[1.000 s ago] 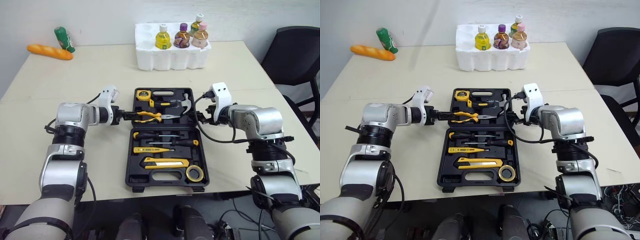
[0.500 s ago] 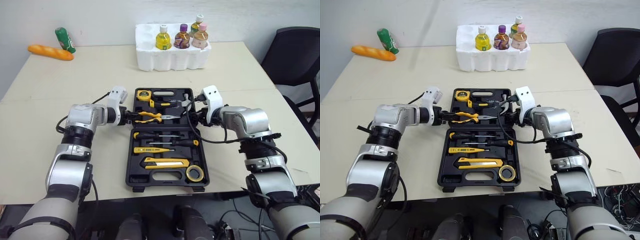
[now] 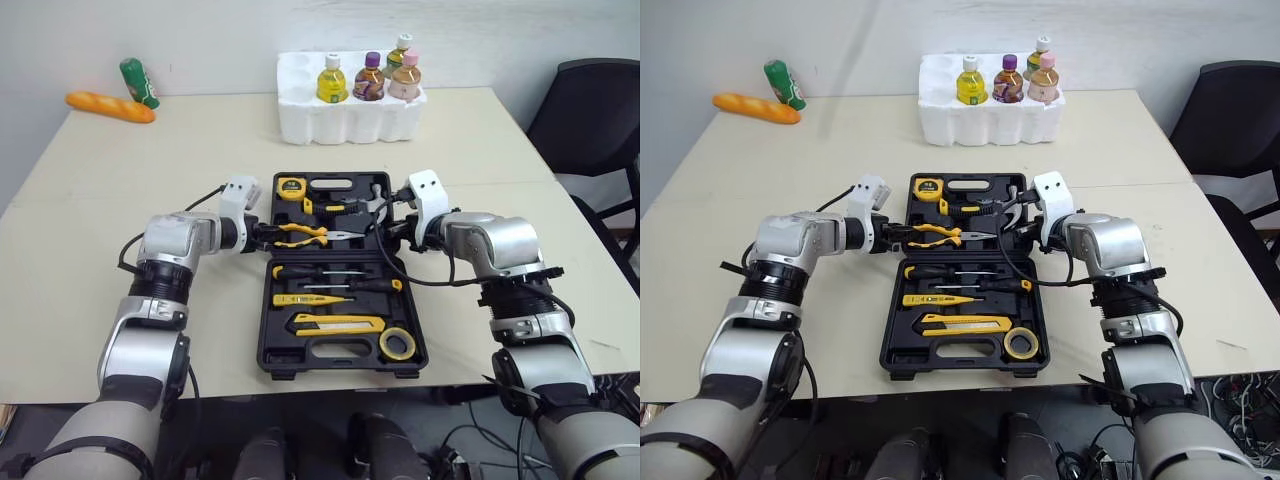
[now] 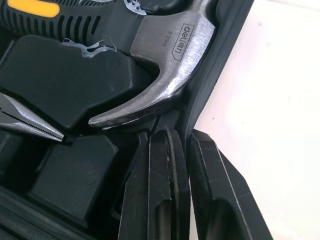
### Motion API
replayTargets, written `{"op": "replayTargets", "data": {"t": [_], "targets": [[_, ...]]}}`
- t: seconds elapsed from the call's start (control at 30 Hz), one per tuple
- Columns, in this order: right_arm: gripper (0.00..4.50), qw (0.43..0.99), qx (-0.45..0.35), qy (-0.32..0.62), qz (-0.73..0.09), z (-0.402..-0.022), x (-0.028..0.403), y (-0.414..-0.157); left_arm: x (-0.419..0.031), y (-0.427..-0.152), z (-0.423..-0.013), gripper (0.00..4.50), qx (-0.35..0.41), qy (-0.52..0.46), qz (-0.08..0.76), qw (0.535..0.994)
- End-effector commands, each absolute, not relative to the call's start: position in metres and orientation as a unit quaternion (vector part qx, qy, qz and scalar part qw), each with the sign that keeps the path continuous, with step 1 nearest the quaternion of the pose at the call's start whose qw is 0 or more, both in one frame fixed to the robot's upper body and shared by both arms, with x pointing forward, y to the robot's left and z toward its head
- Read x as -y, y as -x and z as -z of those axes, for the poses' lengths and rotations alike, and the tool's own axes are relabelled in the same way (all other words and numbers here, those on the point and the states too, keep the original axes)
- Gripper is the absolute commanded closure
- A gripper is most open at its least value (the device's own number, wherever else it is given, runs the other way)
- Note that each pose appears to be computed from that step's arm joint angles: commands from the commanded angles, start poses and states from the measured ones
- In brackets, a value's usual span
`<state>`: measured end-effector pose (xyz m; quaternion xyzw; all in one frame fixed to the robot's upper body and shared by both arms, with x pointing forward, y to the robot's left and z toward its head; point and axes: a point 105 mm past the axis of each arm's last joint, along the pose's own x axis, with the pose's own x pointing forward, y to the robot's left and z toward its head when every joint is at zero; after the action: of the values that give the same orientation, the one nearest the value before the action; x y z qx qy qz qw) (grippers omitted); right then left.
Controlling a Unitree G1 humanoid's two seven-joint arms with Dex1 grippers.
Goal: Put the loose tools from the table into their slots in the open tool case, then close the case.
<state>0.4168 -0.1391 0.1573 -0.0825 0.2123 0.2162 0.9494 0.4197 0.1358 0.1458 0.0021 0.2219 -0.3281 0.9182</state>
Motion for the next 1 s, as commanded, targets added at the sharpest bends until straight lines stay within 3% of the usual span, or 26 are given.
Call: {"op": "replayTargets", "data": {"t": [0.03, 0.3, 0.57, 0.63, 0.77, 0.87, 0.9, 1.0], "targets": [[4.5, 0.959, -0.119, 0.137, -0.217, -0.189, 0.139, -0.418, -0.121, -0.422, -0.184, 3.93, -0.104, -0.048, 0.367, 0.923], [4.5, 0.947, 0.076, 0.209, -0.233, -0.224, 0.129, -0.389, -0.13, -0.411, -0.23, 4.05, 0.092, -0.169, 0.349, 0.917], [4.5, 0.876, 0.198, 0.379, -0.225, -0.19, 0.135, -0.354, -0.149, -0.389, -0.203, 4.5, 0.148, -0.299, 0.298, 0.894], [4.5, 0.861, 0.217, 0.409, -0.212, -0.182, 0.141, -0.348, -0.155, -0.385, -0.198, 3.52, 0.15, -0.286, 0.282, 0.903], [2.68, 0.842, 0.271, 0.41, -0.224, -0.205, 0.145, -0.318, -0.169, -0.362, -0.193, 1.83, 0.12, -0.232, 0.292, 0.92], [1.28, 0.844, 0.237, 0.392, -0.279, -0.213, 0.15, -0.288, -0.186, -0.331, -0.185, 0.46, 0.048, -0.154, 0.341, 0.926], [1.26, 0.845, 0.201, 0.38, -0.317, -0.208, 0.154, -0.273, -0.199, -0.32, -0.18, 0.05, 0.004, -0.119, 0.354, 0.928], [1.26, 0.839, 0.055, 0.323, -0.435, -0.185, 0.169, -0.224, -0.227, -0.273, -0.165, 0.05, -0.129, -0.055, 0.416, 0.898]]}}
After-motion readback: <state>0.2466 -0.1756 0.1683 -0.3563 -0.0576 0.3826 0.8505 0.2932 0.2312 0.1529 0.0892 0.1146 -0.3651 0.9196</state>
